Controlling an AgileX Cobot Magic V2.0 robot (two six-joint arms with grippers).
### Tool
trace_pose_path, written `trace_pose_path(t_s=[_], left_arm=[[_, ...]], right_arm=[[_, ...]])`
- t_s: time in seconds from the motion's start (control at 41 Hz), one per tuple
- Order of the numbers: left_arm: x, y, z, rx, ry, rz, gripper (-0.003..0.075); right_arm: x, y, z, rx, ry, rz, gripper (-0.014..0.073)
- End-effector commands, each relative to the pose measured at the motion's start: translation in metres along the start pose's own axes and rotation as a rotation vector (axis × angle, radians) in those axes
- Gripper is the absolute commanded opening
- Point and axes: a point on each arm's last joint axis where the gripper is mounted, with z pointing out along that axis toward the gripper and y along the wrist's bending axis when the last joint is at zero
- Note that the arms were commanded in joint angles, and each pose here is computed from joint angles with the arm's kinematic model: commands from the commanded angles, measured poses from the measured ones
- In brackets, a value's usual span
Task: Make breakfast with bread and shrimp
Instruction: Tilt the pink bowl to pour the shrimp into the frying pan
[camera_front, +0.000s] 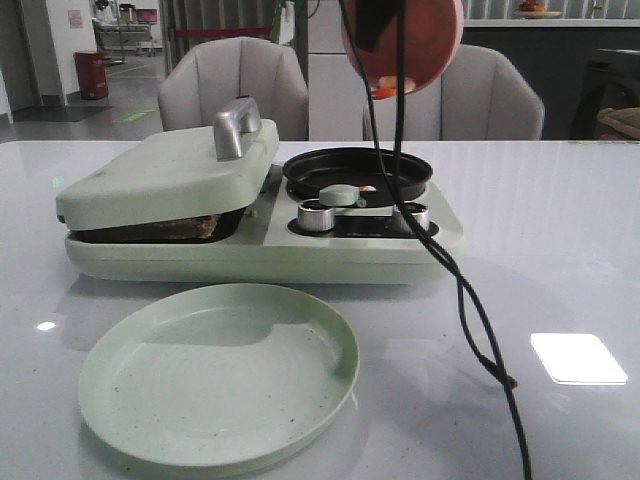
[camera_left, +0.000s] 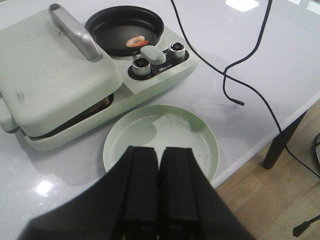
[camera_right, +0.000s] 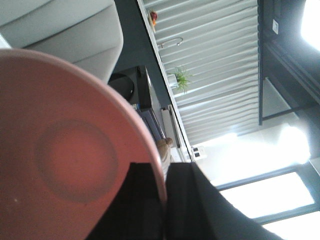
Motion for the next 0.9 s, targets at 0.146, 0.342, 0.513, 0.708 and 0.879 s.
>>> trace_pose_path(t_s=[0.146,0.342,0.513,0.708,0.879], left_arm=[[-0.013,0.0,-0.004,-0.007,-0.087,-0.013,0.0102],[-0.014,0.0,-0.004,-0.009,-0.093,-0.011,0.0101],[-0.014,0.0,-0.004,-0.009,-0.093,-0.011,0.0101],[-0.014,0.0,-0.004,-0.009,-0.093,-0.011,0.0101],[-0.014,0.0,-0.004,-0.009,-0.093,-0.011,0.0101]], right_arm=[[-0.014,-0.082,-0.006,0.168,-0.036,0.15,0.0046],[-0.012,-0.041,-0.001,0.08,0.001,0.115,0.0046],[-0.008,-0.053,-0.003,0.074,0.039,0.177,0.0046],[0.016,-0.093,-0.002,-0.21,0.178,0.459,0.0046],[0.06,-0.121,0.01,-0.369,0.289,0.61,0.0046]])
